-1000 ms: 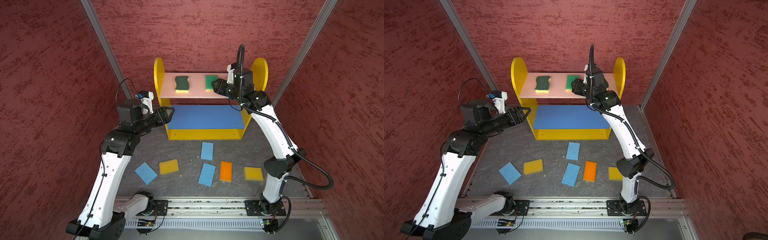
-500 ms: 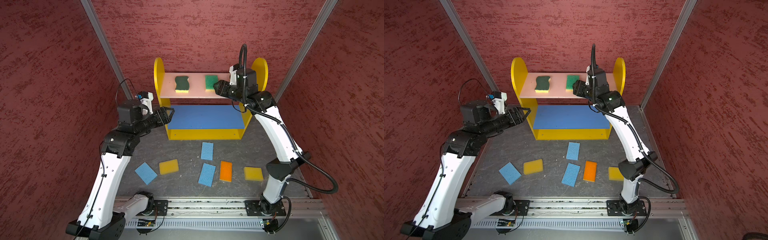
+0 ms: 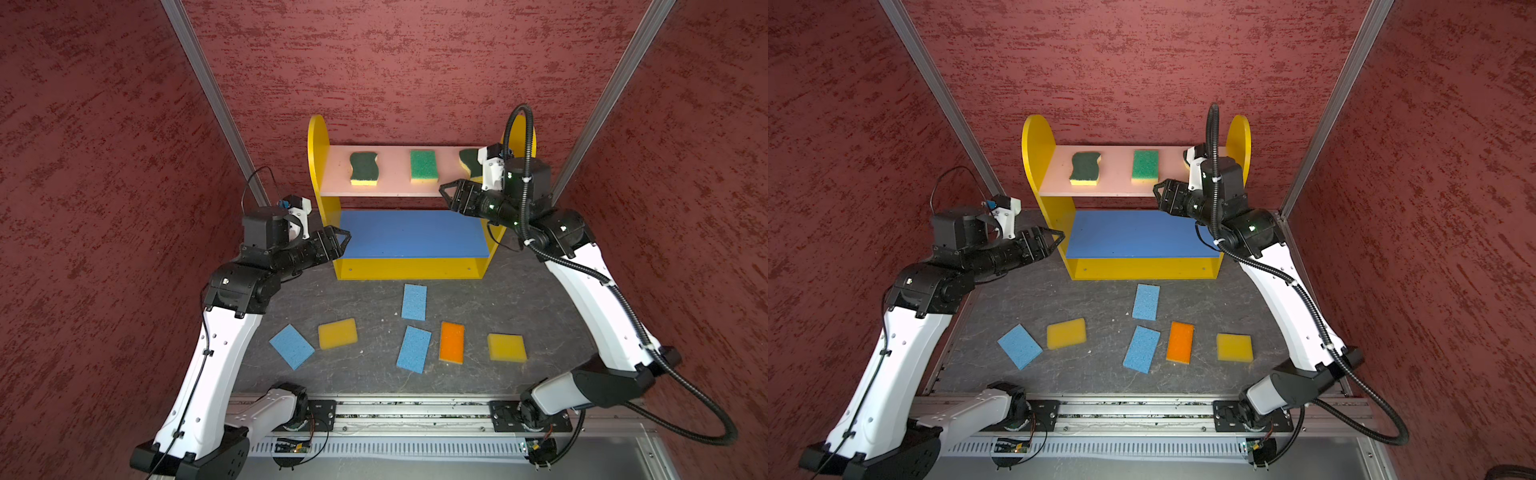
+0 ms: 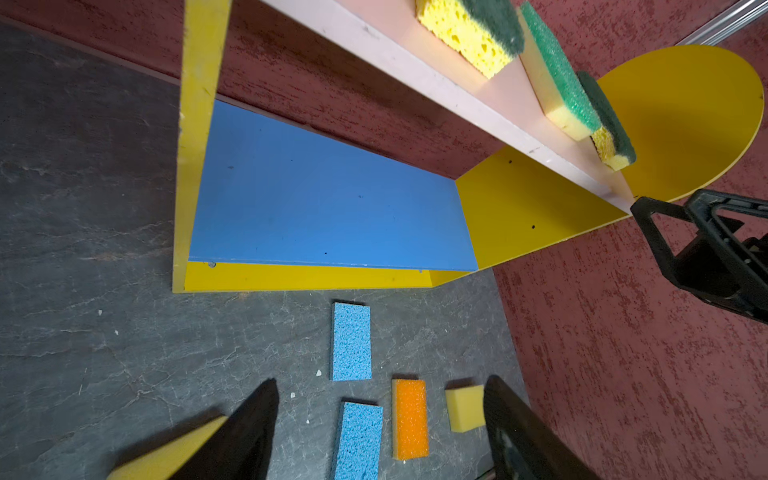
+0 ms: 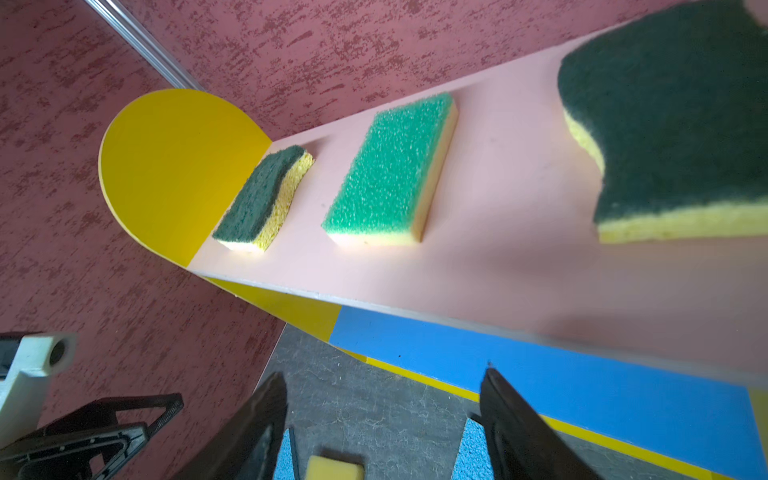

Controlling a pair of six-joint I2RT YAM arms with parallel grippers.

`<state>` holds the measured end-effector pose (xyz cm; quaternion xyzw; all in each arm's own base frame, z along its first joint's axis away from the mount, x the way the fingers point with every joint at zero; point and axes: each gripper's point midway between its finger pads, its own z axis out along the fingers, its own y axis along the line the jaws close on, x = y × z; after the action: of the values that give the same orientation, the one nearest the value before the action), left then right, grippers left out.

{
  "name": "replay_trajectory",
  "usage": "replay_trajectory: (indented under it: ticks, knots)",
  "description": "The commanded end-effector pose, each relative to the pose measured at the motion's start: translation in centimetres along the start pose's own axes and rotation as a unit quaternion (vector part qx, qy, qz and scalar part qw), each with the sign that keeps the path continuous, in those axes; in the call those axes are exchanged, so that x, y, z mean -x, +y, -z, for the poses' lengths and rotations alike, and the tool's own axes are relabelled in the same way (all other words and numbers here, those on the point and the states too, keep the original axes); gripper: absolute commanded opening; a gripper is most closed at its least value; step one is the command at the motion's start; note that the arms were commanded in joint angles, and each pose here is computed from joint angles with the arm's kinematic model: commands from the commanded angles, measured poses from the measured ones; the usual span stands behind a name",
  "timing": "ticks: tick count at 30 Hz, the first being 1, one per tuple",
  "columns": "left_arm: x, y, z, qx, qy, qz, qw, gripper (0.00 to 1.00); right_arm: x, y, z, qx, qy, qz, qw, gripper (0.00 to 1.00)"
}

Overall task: Place and organize the cleaning sponges onto the shelf
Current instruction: 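Lower both grippers from the shelf down toward the table sponges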

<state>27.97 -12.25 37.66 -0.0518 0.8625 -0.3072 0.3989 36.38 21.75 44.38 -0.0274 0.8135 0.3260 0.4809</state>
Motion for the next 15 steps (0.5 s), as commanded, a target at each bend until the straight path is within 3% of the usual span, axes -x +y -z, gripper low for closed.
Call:
replay_trajectory:
  ticks: [1,6,9,12,15]
  knots:
    - [-2.5,0.9,-0.4,0.016,0.041,-0.005,0.999,0.78,-1.2,0.8,0.8,0.037,-0.005,0.000,0.999,0.75]
    - [-5.5,2.6,-1.6,0.052,0.082,-0.007,0.995,0.78,-5.4,-1.4,1.3,0.025,0.023,-0.010,0.999,0.78]
    - [-7.0,3.1,-2.3,0.055,0.105,0.000,0.993,0.78,-8.2,-2.1,1.1,0.042,0.044,-0.003,0.998,0.85]
    - [-8.3,3.3,-3.0,0.046,0.121,0.011,0.992,0.78,-10.6,-3.1,0.9,0.044,0.061,-0.015,0.997,0.99]
    - [-9.7,4.3,-3.7,0.051,0.131,0.025,0.990,0.79,-13.1,-4.8,0.4,0.035,0.074,-0.044,0.996,0.99]
